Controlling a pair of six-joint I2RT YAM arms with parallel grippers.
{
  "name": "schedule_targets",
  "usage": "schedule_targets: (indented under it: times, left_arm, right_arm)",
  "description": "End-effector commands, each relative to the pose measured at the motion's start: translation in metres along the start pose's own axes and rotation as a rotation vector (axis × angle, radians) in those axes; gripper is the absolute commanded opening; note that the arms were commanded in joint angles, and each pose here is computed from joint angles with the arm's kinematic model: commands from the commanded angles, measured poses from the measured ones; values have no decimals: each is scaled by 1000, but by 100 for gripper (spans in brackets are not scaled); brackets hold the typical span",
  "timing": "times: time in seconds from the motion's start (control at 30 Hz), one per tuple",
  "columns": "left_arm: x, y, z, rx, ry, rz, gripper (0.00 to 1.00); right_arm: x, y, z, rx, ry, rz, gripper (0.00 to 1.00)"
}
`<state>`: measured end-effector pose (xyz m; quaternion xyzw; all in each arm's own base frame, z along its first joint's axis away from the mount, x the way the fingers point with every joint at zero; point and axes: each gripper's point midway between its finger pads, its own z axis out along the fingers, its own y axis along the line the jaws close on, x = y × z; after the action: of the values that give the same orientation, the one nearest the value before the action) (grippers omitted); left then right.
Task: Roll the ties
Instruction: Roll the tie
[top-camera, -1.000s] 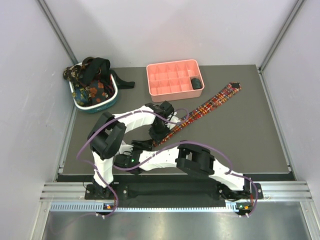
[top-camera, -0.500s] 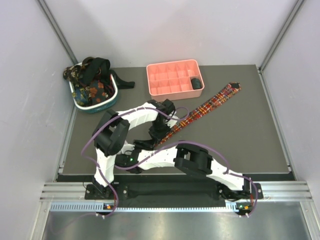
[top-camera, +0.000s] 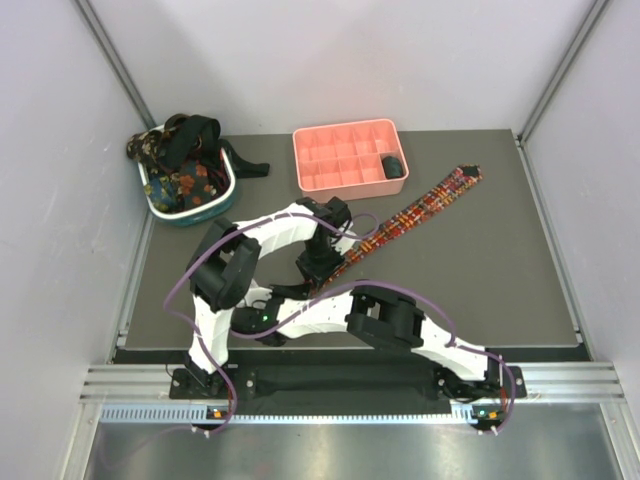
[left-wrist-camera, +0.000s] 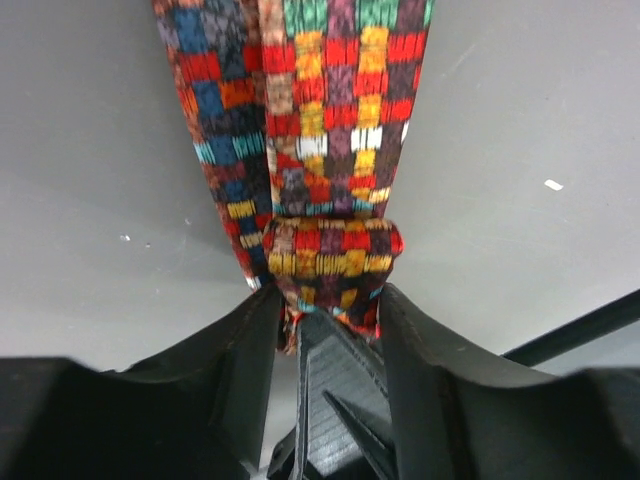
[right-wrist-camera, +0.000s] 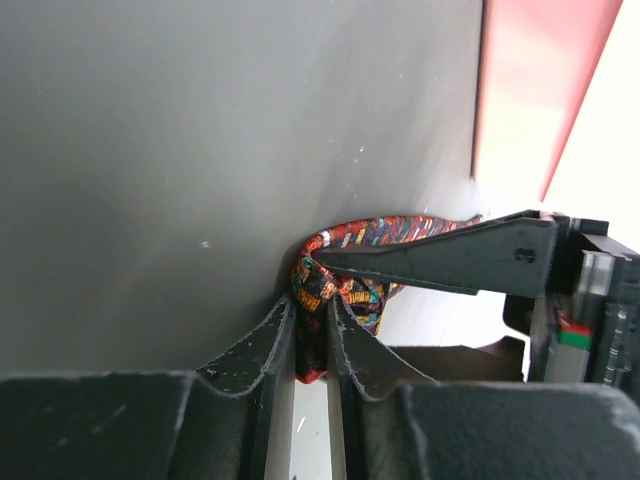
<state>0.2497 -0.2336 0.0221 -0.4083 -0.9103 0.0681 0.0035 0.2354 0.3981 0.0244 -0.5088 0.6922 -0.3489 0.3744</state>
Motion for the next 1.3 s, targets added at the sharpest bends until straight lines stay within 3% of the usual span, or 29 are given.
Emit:
schedule_targets:
  times: [0.0, 0.07, 0.17, 0.37, 0.57, 0.63, 0.67, 0.93, 1.27]
  left_arm:
    - [-1, 2, -10, -1, 12, 4, 50]
    - [-11, 2, -18, -1, -26, 17, 54]
    - [-30, 1, -34, -5, -103, 29, 71]
    - [-70, 2, -82, -27, -327, 38, 74]
    - [-77, 31, -142, -86, -593, -92, 77]
    - [-72, 47, -163, -110, -701, -176, 89]
    - [-69, 53, -170, -117, -738, -195, 99]
    - [-26, 108, -210, -196, -1017, -535, 99]
    - [20, 149, -220, -314, -1187, -873, 99]
  right_arm:
    - [13, 31, 17, -123, 32, 30, 6]
    - [14, 33, 16, -139, 26, 31, 4]
    - [9, 29, 10, -148, -3, 56, 3]
    - [4, 24, 4, -188, -50, 113, 3]
    - [-5, 10, -3, -239, -120, 224, 3]
    - [-6, 8, -3, -275, -131, 254, 3]
    - [-7, 2, -6, -287, -154, 283, 3]
    - [-7, -14, -10, -439, -275, 385, 3]
    - [-12, -42, -19, -582, -399, 543, 3]
